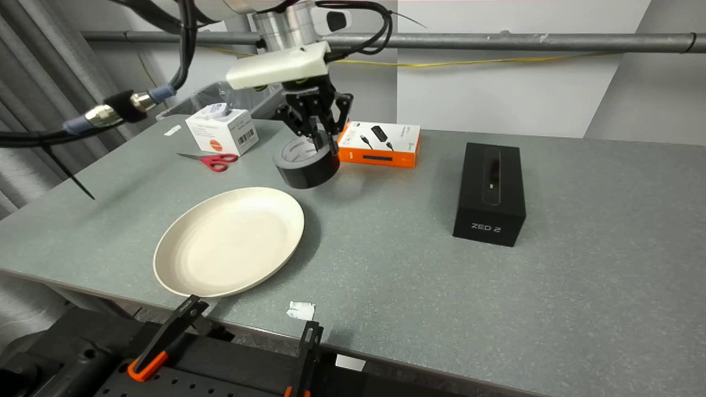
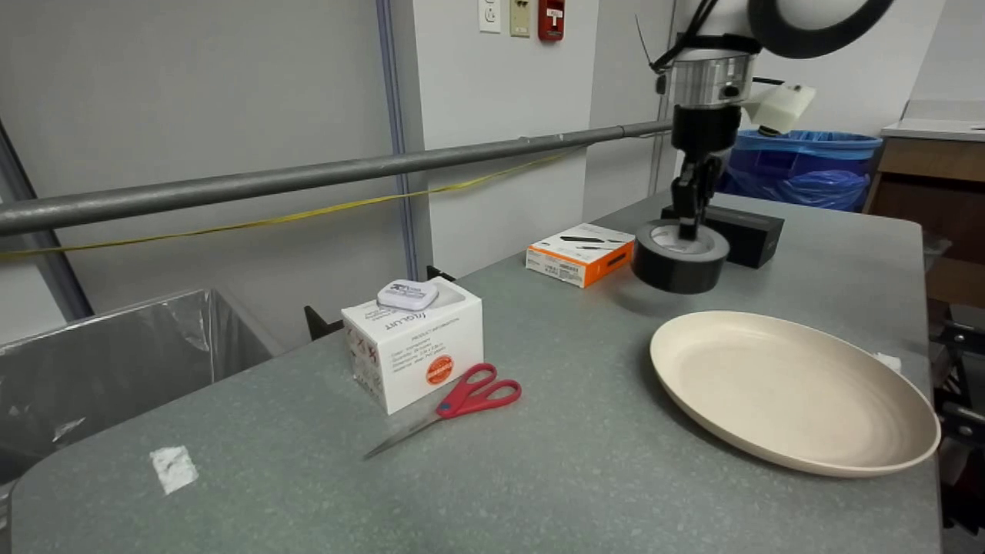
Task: Put the black tape on the plate
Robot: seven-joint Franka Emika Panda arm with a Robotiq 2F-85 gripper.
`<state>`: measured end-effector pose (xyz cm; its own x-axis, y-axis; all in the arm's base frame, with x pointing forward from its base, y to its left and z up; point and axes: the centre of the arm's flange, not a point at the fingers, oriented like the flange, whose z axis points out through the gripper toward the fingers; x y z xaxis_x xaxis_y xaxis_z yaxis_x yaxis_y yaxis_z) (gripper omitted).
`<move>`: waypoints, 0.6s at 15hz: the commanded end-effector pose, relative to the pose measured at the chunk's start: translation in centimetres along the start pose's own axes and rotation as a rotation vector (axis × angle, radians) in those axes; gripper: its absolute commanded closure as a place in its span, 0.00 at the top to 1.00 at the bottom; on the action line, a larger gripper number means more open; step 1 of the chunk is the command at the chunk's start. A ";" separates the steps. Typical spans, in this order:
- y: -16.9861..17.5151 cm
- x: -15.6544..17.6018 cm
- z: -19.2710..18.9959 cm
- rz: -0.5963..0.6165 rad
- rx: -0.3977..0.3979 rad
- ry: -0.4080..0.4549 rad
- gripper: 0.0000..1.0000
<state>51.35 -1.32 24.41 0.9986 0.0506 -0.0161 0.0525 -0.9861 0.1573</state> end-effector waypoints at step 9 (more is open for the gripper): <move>-14.2 -10.0 0.3 -0.404 -0.060 0.038 0.06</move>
<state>40.32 10.22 23.64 0.9080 0.4153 -0.0558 0.4173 -0.8841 0.2104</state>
